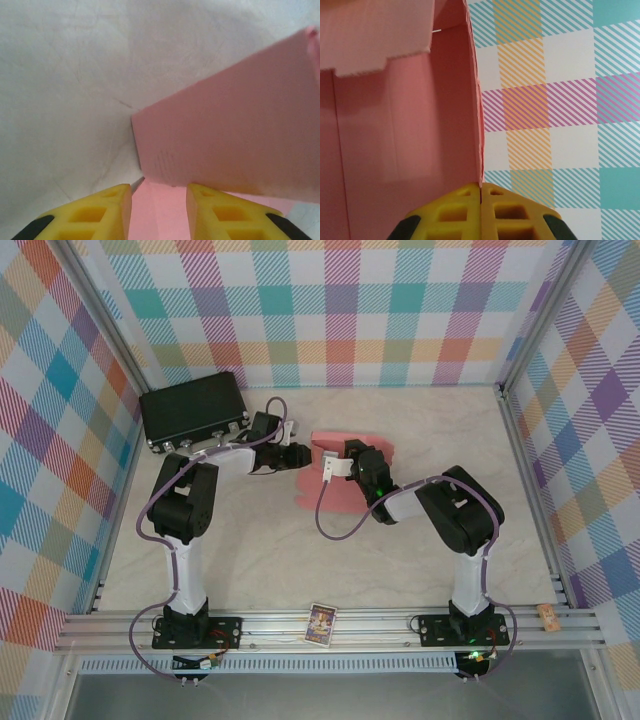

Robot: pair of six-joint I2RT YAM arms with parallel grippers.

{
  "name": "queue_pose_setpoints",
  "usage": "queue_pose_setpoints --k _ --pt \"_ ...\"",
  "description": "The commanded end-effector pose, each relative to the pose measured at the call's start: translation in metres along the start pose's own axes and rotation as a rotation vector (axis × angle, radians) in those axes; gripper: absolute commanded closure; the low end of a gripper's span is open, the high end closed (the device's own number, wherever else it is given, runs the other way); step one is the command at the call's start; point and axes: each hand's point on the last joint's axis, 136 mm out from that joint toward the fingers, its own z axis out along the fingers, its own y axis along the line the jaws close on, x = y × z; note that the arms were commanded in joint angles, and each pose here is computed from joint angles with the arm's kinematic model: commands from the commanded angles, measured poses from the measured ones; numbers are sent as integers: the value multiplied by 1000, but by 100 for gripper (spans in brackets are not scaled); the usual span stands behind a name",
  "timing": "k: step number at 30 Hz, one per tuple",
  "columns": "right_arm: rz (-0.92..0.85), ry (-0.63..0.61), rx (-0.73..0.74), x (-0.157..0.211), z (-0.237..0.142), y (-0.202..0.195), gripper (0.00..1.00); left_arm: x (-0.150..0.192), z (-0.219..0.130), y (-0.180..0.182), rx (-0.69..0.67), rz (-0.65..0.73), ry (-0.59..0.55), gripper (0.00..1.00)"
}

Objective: Fold the paper box

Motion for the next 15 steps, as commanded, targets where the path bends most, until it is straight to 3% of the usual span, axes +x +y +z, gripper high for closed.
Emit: queue_pose_setpoints --k 1,15 --pt "9 -16 14 -8 6 -3 100 1 -2 -15 55 63 -15 66" --pt "13 -12 2 -6 4 0 100 -15 14 -11 35 78 -69 55"
